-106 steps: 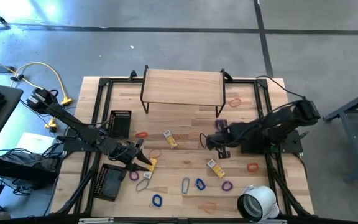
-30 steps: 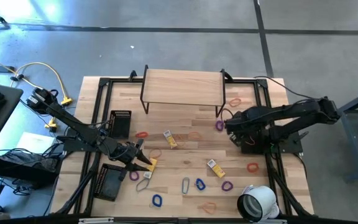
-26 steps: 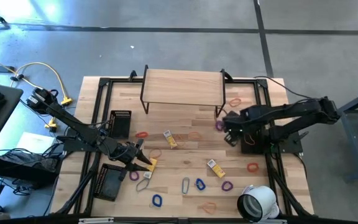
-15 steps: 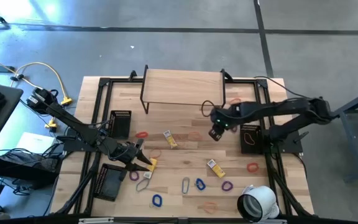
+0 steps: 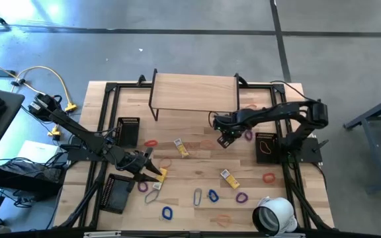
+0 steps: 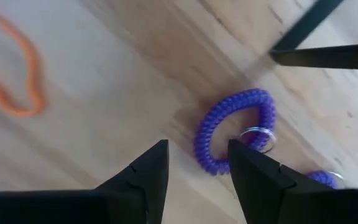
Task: Pick & Place Office Desk Supplies
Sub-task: Put the violet spring keychain into the top black bin
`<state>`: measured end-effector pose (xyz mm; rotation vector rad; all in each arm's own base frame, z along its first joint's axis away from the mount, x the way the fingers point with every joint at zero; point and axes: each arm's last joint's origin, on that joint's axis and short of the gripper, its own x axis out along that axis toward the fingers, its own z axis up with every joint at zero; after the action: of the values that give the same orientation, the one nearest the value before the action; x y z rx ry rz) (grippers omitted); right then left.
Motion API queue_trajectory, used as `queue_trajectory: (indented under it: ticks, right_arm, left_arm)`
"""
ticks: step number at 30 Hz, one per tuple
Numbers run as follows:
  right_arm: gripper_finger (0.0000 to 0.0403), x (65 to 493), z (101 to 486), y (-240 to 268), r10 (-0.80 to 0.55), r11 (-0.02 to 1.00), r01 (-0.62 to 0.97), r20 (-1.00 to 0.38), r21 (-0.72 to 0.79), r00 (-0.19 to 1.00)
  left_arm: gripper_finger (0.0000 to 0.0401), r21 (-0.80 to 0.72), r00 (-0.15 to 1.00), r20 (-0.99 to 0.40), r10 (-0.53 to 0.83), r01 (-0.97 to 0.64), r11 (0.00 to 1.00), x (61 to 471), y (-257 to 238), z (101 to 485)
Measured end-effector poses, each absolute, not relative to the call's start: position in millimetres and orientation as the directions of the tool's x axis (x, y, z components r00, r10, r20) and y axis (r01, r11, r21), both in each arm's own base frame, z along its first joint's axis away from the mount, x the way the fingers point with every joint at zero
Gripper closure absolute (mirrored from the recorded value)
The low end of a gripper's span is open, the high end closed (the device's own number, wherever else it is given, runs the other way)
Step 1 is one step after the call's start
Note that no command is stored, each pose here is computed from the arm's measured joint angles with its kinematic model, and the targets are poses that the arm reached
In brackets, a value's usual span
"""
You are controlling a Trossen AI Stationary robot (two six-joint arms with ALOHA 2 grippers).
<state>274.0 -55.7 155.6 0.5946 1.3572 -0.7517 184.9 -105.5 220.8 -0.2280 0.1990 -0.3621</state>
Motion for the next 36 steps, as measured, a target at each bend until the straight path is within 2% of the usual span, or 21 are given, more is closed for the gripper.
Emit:
queue_trajectory:
  ticks: [4,12,25,29,33,36]
  right_arm:
    - [0.025,273.7,155.2,-57.6,-0.173,0.625,0.776,-0.984,-0.08,0.038]
    - [0.025,274.0,154.0,-57.4,-0.166,0.622,0.779,-0.985,-0.077,0.035]
    - [0.0252,280.8,125.1,-58.4,-0.123,0.655,0.746,-0.991,-0.12,-0.052]
    - [0.029,280.9,124.6,-58.1,-0.119,0.659,0.742,-0.992,-0.118,-0.052]
    - [0.0372,279.7,124.2,-57.7,-0.112,0.665,0.737,-0.992,-0.122,-0.064]
    - [0.0388,279.6,124.7,-56.2,-0.114,0.677,0.725,-0.991,-0.126,-0.066]
  left_arm:
    - [0.0278,-0.255,0.916,-0.151,-0.371,0.326,0.91,184.9,-105.4,220.8]
    - [0.0278,-0.255,0.916,-0.152,-0.371,0.326,0.91,184.9,-105.4,220.8]
    - [0.0278,-0.261,0.916,-0.153,-0.37,0.324,0.909,185.0,-105.4,220.6]
    - [0.0278,-0.261,0.916,-0.153,-0.37,0.324,0.909,185.0,-105.4,220.6]
    - [0.0278,-0.261,0.916,-0.153,-0.37,0.324,0.909,185.0,-105.4,220.6]
    - [0.0278,-0.261,0.917,-0.153,-0.37,0.323,0.909,185.0,-105.4,220.6]
